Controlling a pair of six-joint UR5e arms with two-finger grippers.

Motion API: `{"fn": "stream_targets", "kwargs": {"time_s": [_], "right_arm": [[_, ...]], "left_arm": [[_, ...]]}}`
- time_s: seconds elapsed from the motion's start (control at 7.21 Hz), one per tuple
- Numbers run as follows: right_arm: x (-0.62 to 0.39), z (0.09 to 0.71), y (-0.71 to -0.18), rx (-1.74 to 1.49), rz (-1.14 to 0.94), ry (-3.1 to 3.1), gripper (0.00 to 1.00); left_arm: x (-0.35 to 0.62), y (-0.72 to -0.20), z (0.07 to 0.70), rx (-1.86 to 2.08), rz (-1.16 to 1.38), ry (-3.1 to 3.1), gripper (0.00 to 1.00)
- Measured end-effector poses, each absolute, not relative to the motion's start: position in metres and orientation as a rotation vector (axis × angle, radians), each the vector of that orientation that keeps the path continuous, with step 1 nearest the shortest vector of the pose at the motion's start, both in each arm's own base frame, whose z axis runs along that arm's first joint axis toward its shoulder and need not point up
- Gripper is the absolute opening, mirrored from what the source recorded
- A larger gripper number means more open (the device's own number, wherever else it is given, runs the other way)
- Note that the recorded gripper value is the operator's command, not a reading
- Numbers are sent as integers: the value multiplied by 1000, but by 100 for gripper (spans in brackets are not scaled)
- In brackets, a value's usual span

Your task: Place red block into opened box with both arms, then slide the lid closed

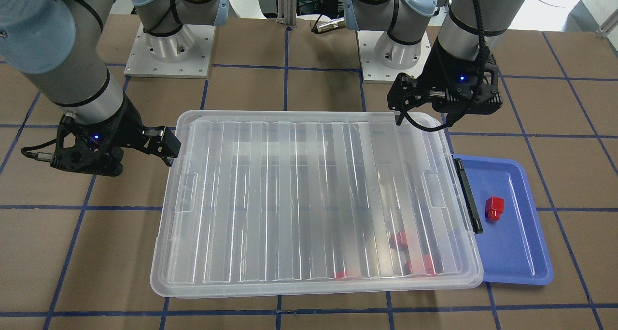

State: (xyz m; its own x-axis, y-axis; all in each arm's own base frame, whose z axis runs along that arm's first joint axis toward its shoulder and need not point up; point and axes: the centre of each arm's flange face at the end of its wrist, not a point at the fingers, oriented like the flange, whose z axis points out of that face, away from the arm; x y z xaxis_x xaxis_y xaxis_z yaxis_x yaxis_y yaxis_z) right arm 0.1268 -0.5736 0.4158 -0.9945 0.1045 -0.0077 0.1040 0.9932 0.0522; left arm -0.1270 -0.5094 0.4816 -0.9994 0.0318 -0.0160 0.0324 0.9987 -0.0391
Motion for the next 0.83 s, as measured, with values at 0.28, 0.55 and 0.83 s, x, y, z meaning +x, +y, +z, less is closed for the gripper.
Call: {"fn": "stream_targets", "kwargs": {"time_s": [0.28, 0.55, 0.83], "right_arm": [[126, 379, -575, 170, 170, 3126, 100], [126, 354, -569, 183, 238, 3123, 100], [126, 349, -570, 182, 249, 3121, 100]], "left_arm": [[-127, -510, 481, 49, -61, 3125, 100], [-126, -510, 481, 49, -60, 3125, 100], [-126, -510, 481, 49, -60, 3125, 100]]}}
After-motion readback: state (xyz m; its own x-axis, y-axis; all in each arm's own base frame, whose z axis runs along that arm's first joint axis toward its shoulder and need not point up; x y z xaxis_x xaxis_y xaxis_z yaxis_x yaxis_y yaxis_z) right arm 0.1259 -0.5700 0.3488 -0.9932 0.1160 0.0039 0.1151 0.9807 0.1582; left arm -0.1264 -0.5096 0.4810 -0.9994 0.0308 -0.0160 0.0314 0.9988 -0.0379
